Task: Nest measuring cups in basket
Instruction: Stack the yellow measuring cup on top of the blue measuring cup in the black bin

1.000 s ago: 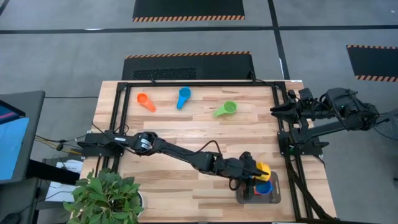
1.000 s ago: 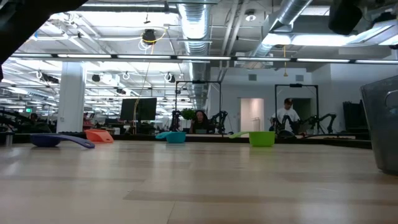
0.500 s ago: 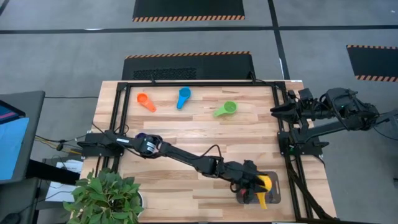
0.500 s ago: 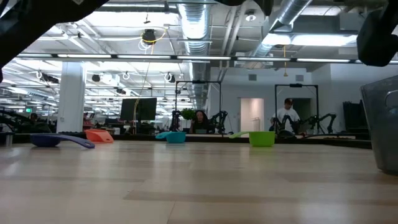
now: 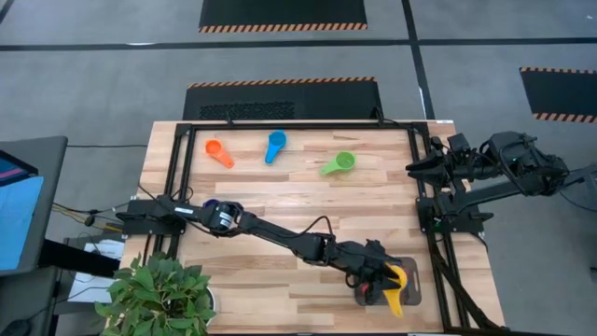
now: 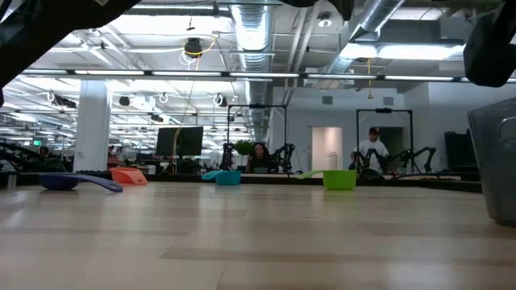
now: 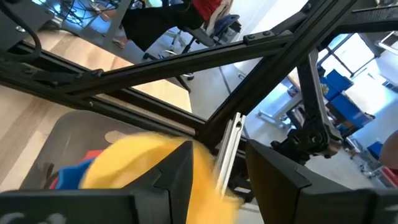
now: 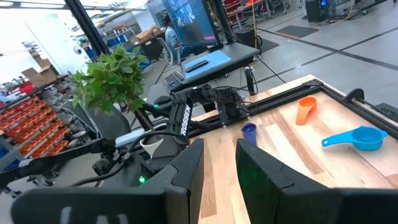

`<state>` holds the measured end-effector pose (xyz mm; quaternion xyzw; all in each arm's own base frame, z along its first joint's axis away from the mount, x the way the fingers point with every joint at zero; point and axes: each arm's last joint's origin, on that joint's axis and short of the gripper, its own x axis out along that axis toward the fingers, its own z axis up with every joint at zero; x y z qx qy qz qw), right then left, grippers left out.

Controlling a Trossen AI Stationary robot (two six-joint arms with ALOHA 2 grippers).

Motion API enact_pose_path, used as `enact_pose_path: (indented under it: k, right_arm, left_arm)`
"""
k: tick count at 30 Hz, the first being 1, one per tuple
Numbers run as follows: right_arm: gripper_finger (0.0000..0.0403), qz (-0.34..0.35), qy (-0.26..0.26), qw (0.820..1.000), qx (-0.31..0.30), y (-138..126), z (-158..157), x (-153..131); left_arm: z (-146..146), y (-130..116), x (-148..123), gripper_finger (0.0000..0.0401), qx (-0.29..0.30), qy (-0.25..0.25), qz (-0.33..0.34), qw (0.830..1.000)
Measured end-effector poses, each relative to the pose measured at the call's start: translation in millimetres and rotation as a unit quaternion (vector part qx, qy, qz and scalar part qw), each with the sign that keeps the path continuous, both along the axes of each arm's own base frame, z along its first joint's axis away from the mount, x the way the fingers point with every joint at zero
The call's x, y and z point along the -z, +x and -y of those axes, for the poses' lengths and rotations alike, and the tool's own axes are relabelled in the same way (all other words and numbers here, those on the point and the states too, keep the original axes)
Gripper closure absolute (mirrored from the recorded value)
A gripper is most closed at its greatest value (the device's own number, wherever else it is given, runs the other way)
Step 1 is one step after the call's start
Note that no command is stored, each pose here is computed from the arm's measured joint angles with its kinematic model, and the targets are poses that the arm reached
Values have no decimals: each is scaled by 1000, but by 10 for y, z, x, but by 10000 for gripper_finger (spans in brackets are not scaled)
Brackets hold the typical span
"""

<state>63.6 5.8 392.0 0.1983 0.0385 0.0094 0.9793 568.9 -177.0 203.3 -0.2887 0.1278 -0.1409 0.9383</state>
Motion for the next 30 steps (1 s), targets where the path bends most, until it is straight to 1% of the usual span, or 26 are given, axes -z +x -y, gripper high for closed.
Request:
enact_pose_path:
  k: [3, 6, 11, 13, 15, 18, 21, 23, 24, 27, 28, 30]
  right_arm:
    - [285, 0, -1, 1000, 0, 0, 0, 0]
    - [285, 0, -1, 1000, 0, 0, 0, 0]
    - [285, 0, -5, 1000, -1, 0, 0, 1]
    - [285, 0, -7, 1000, -1, 0, 0, 1]
    - [285, 0, -7, 1000, -1, -1, 0, 1]
    - [285, -5, -13, 1000, -7, -2, -3, 10]
    - [285, -31, -42, 997, -58, -14, -30, 64]
    - [285, -46, -52, 991, -111, -24, -58, 99]
    - [285, -44, -48, 988, -142, -28, -75, 98]
    - [285, 0, -34, 971, -235, -40, -129, 19]
    - [285, 23, -27, 963, -265, -47, -147, -27]
    - [285, 69, -11, 944, -322, -69, -180, -126]
  left_arm:
    - [4, -5, 17, 266, 4, -8, -14, 1000]
    - [7, -10, 59, 266, 6, -5, -31, 999]
    - [-12, -1, 56, 266, 3, -13, -30, 999]
    - [-32, 8, 39, 266, 2, -35, -28, 999]
    - [-51, 20, 5, 266, 8, -72, -24, 997]
    - [-47, 23, -61, 266, 46, -124, -12, 991]
    - [-22, 3, -151, 266, 101, -156, -3, 983]
    - [-14, -27, -249, 266, 141, -165, -2, 976]
    - [-15, -49, -322, 266, 158, -169, -2, 973]
    - [-62, -135, -624, 266, 212, -174, 5, 962]
    - [-92, -167, -723, 266, 231, -173, 4, 957]
    - [-159, -232, -865, 266, 277, -171, -19, 945]
